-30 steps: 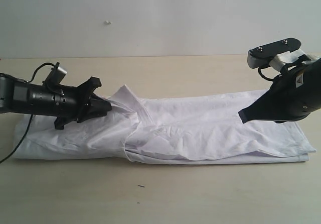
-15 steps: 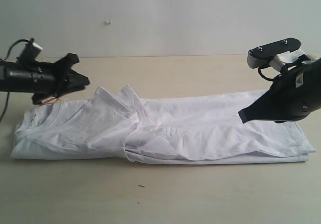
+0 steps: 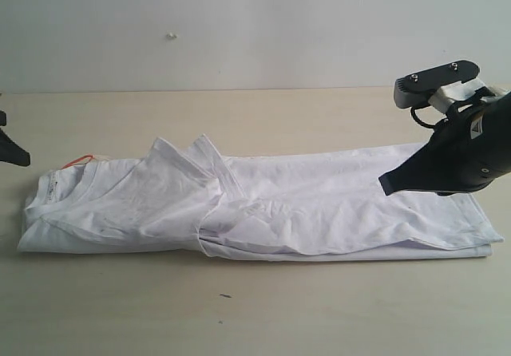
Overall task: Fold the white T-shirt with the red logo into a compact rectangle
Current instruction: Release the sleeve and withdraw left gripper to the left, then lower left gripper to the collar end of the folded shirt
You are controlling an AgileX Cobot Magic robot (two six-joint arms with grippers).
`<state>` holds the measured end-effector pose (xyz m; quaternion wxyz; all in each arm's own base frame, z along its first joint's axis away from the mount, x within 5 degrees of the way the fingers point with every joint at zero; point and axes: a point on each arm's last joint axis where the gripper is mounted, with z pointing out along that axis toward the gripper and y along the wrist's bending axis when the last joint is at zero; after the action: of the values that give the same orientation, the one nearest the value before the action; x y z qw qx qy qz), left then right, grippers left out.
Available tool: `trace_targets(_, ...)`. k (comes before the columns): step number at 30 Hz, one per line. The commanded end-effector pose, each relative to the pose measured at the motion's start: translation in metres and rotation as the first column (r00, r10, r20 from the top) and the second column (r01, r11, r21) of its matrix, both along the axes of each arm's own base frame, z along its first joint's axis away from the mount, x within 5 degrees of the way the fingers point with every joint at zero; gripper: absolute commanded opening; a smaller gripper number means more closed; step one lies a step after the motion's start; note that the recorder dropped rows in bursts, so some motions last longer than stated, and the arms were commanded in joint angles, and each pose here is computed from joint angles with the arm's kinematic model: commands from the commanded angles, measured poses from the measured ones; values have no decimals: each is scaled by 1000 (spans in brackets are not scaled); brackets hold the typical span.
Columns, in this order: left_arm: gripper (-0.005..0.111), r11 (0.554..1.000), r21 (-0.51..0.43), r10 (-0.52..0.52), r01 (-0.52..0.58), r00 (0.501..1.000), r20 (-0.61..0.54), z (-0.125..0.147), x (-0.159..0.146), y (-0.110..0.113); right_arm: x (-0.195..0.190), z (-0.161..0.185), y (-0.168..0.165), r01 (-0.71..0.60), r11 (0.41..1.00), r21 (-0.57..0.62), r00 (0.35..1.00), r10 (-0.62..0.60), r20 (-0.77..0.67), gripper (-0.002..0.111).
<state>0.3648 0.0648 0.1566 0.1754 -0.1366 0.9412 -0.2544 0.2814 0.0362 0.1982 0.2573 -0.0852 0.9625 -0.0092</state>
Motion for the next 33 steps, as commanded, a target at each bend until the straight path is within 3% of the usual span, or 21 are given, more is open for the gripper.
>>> trace_targets(1, 68, 1000, 20, -15, 16, 999, -40, 1, -4, 3, -1, 0, -1, 3, 1000, 1, 1000, -3, 1, 0)
trace_targets(5, 68, 998, 37, -50, 51, 998, -25, -3, -4, 3, -2, 0, -1, 14, 1000, 13, 1000, -13, -9, 0)
trace_targets(13, 68, 993, -70, -97, 94, 994, -39, -40, 3, -4, -1, 0, 0, 16, 1000, 21, 1000, -16, -6, 0)
trace_targets(22, 68, 989, -82, -129, 124, 989, -65, -56, 2, -5, -2, 0, 0, 16, 1000, 20, 1000, -16, -11, 0)
trace_targets(26, 68, 973, -161, -178, 165, 981, -70, -59, -1, -11, -2, 0, 0, 16, 1000, 20, 1000, -16, -11, 0)
trace_targets(29, 67, 954, -206, -235, 220, 971, -48, -59, 0, -24, -2, 0, 0, 16, 1000, 20, 1000, -16, -11, 0)
trace_targets(33, 63, 909, -207, -372, 362, 928, -11, -58, 1, -57, -1, 0, 0, 16, 1000, 21, 1000, -16, -5, 0)
